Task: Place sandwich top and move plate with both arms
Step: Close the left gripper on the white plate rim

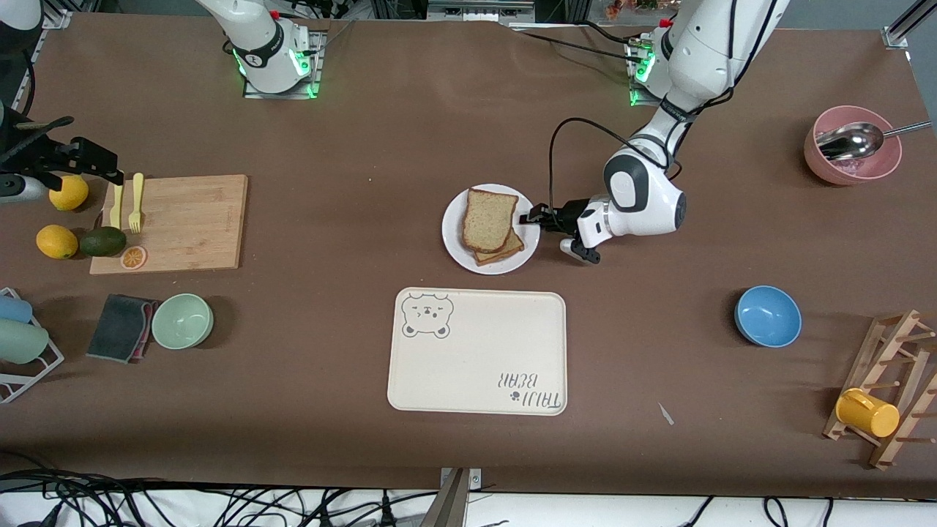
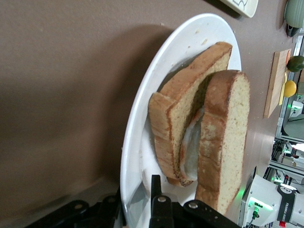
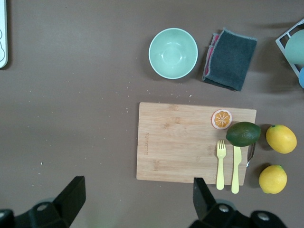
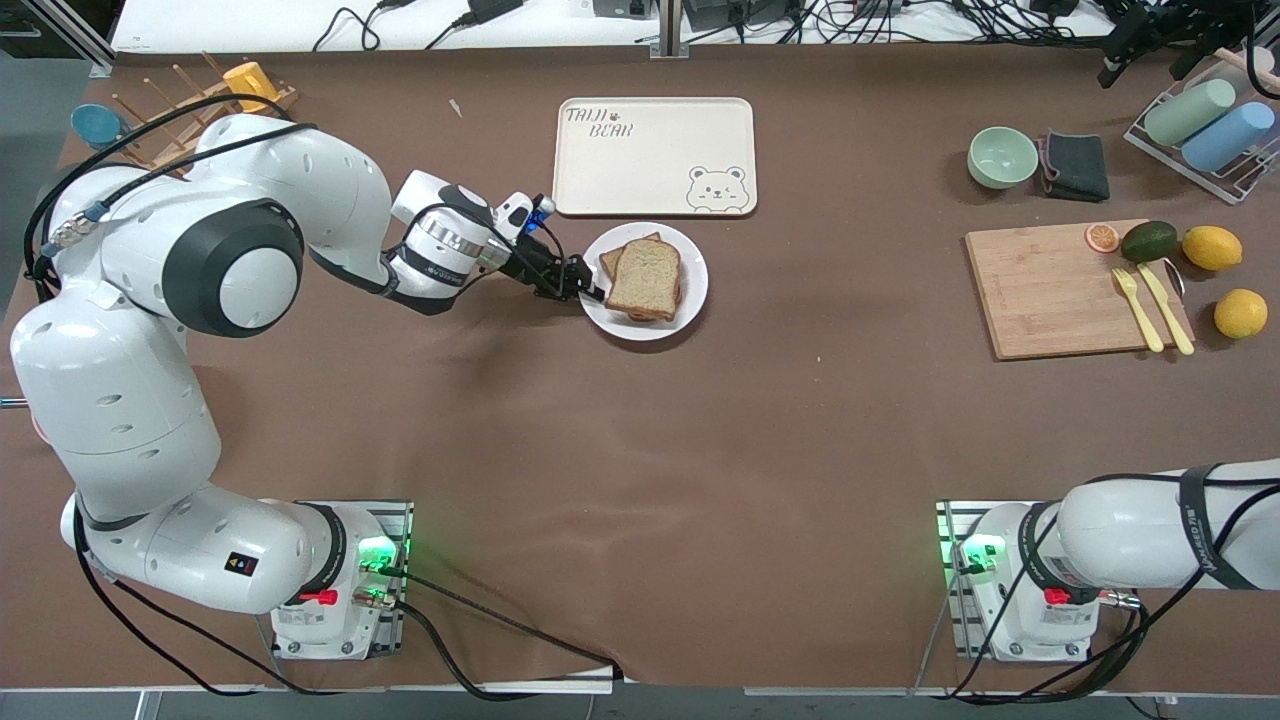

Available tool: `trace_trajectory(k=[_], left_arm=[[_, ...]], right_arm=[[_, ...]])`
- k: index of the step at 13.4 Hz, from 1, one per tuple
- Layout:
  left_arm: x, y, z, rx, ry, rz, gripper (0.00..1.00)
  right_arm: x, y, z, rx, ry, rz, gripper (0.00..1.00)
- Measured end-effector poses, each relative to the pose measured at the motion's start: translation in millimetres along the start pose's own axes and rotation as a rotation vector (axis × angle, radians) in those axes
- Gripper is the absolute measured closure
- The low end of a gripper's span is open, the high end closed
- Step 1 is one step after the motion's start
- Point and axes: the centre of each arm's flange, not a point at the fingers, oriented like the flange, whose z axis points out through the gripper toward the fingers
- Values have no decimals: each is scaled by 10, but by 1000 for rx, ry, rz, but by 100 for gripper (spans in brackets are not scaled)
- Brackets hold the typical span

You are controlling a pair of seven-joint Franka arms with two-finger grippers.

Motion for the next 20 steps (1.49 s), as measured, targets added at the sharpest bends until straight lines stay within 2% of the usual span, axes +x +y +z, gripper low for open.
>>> trace_trajectory(k=[2,3,4,14,20], left_arm=[[-4,-7,11,1,-2,0,81],[3,4,9,-4,0,-1,89],[21,33,-3,-12,3,1,92],[21,-4,-13,-12,3,-17,93],[14,-71,-51,-17,-2,-120,93]], right_arm=[[0,0,0,0,0,0,0],[-1,0,0,0,-1,0,0],[-1,-1,1,0,-1,0,0],[15,-59,-32,-2,6,-13,0],[57,-262,-96,-7,18,-50,0]])
